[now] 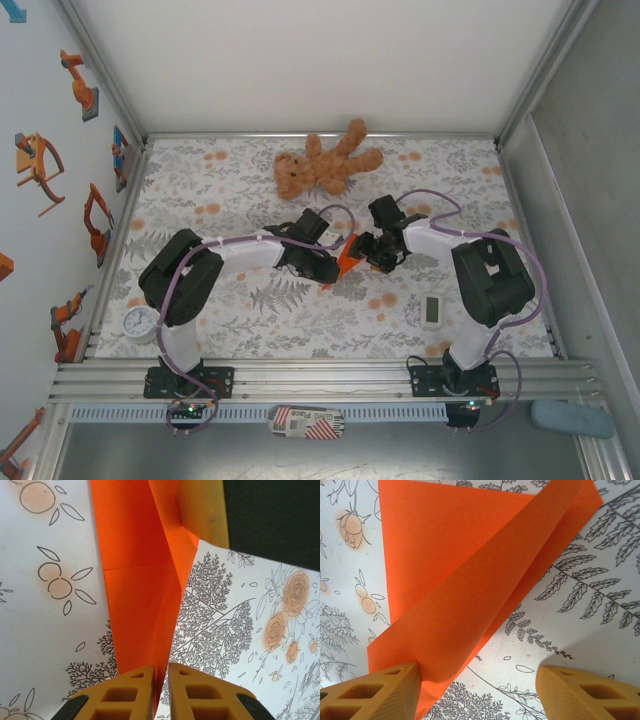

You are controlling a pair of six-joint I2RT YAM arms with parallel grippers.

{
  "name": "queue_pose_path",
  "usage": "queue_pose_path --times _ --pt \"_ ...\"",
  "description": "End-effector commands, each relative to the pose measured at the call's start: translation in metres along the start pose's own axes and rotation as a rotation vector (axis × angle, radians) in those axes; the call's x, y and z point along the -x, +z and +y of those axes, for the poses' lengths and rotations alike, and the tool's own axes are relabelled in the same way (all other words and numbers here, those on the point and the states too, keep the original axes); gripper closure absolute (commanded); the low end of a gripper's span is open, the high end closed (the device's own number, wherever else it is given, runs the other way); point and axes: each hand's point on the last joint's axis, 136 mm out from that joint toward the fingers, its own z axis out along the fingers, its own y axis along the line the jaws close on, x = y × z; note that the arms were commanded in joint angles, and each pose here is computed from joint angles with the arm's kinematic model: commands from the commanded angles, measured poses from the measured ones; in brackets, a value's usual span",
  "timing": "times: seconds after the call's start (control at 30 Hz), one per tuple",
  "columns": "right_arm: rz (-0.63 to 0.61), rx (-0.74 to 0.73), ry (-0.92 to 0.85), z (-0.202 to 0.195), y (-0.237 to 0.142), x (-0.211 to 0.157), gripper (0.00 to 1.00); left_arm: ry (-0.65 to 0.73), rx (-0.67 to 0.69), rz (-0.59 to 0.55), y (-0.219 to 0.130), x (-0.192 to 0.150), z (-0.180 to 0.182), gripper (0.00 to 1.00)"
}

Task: Fold a paper plane with a square sheet of paper (pick it up from the middle)
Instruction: Fold the wing for the fifth time at the center of the table.

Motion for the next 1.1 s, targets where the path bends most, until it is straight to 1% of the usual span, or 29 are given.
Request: queue_pose_path --times 0.0,0.27,0.6,0.8,0.9,1.07 --pt "0.002 -0.078 -0.016 -0.033 0.054 -0.003 0.36 -0.027 0.009 0.048 0.008 -0.012 0.007 0.86" --pt "0.003 -0.081 -0.016 -0.034 0.056 -0.002 0.35 -0.030 0.007 0.068 0.014 -0.017 0.010 0.90" --pt "-0.005 -0.067 -0.038 -0.028 0.052 0.000 0.36 -0.051 -0.020 0.076 0.017 -0.020 0.013 0.91" --pt "-0.030 -0.010 -0.112 -0.012 0.039 0.006 0.36 -0.065 -0.098 0.084 0.011 -0.016 0.002 0.91" --pt "-0.043 0.026 -0.161 -0.004 0.030 0.007 0.36 -0.097 -0.118 0.101 0.009 -0.014 0.001 0.91" --pt "-0.056 0.081 -0.234 0.005 0.020 0.004 0.31 -0.144 -0.151 0.127 0.010 -0.013 0.000 0.91"
